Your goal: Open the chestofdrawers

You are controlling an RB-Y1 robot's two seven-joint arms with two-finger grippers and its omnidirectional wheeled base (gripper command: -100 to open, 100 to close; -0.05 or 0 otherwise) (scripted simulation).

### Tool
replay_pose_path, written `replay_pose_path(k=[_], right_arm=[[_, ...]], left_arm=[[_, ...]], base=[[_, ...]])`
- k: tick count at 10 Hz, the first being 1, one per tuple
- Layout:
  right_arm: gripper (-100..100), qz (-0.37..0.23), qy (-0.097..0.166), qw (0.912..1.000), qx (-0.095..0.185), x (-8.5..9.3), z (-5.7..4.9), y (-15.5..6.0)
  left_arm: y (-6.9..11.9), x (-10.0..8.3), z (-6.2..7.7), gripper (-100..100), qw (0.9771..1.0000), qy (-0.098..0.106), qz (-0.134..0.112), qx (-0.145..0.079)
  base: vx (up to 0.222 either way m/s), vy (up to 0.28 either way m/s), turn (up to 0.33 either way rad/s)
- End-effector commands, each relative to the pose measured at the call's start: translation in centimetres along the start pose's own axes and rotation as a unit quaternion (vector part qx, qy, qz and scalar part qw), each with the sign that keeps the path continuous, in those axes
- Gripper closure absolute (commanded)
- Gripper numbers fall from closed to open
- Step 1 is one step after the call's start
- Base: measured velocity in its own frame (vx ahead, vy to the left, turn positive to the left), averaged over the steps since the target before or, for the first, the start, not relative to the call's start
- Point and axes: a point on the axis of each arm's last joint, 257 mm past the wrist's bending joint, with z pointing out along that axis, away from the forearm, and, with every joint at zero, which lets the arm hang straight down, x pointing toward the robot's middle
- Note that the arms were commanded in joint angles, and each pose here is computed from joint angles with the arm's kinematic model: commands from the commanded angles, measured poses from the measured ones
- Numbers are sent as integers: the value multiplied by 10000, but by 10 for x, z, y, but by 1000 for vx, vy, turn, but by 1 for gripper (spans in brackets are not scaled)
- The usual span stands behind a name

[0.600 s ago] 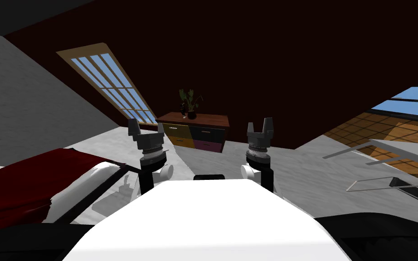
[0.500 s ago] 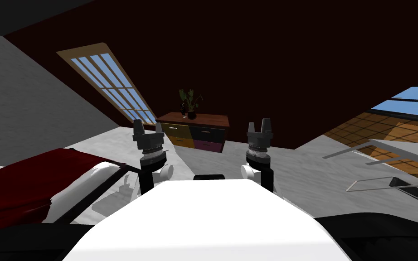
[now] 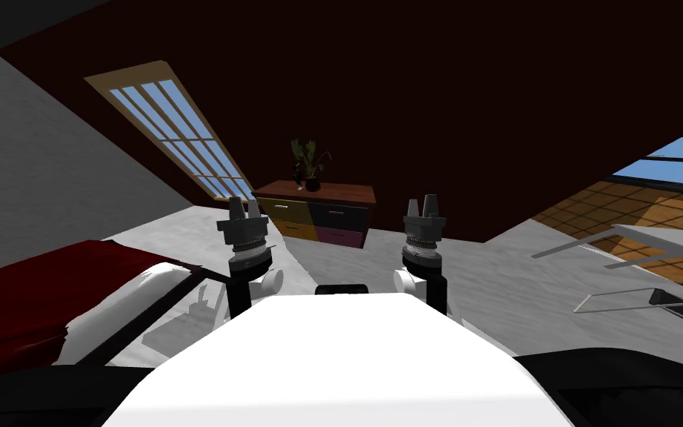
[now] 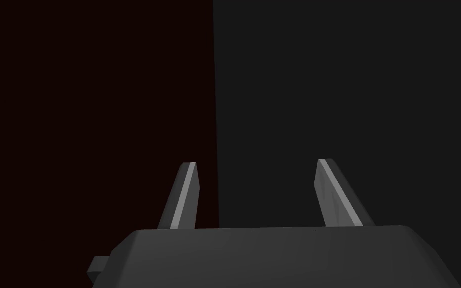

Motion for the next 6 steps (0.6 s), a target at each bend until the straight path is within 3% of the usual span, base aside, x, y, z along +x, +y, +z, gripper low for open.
replay_pose_path(k=[1, 3, 4, 6], right_arm=[[0, 0, 0, 10000, 0, 0, 0, 0], [0, 0, 0, 10000, 0, 0, 0, 0], [0, 0, 0, 10000, 0, 0, 0, 0], [0, 0, 0, 10000, 3, 0, 0, 0]], left_arm=[[0, 0, 0, 0, 10000, 0, 0, 0], [0, 0, 0, 0, 10000, 0, 0, 0], [3, 4, -1, -100, 9999, 147, 42, -35], [12, 9, -3, -100, 9992, 357, 111, -117]], base=[[0, 0, 0], [0, 0, 0], [16, -1, -16], [31, -6, -42]])
